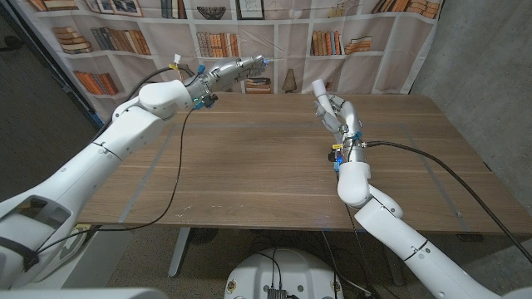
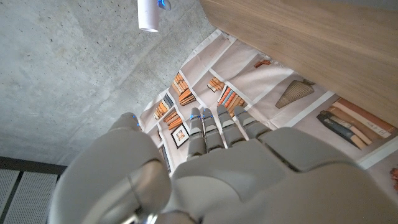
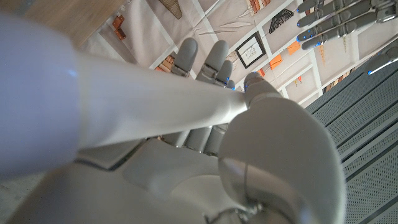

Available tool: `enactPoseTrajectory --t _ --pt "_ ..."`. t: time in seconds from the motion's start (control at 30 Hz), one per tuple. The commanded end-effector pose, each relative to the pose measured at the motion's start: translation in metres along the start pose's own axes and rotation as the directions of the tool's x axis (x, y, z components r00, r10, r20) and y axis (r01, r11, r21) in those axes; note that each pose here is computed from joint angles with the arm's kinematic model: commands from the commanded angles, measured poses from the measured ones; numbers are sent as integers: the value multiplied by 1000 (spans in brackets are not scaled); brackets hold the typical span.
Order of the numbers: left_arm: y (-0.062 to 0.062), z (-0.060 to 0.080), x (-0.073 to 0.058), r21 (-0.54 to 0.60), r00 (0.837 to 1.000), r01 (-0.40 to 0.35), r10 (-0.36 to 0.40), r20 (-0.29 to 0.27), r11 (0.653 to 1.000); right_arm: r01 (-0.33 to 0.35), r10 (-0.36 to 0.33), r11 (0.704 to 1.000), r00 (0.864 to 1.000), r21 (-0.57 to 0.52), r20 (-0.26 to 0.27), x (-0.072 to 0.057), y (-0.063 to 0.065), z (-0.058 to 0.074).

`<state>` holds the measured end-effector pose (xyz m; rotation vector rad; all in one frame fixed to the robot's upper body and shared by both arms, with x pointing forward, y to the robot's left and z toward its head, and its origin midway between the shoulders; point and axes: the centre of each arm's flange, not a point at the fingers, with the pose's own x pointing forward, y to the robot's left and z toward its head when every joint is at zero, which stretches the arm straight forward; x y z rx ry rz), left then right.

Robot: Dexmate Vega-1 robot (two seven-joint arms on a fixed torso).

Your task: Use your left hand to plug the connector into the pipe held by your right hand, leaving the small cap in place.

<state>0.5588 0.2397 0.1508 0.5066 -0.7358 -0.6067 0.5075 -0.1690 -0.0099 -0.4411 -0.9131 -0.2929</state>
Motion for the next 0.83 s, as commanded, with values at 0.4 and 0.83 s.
enactPoseTrajectory --t 0.4,0.83 --pt "-16 -67 -58 -221 988 -137 119 -94 966 -25 24 999 999 32 25 14 -13 -11" --pt "-19 -77 -43 -236 991 -108 86 -100 966 -43 43 999 999 18 2 18 -10 -11"
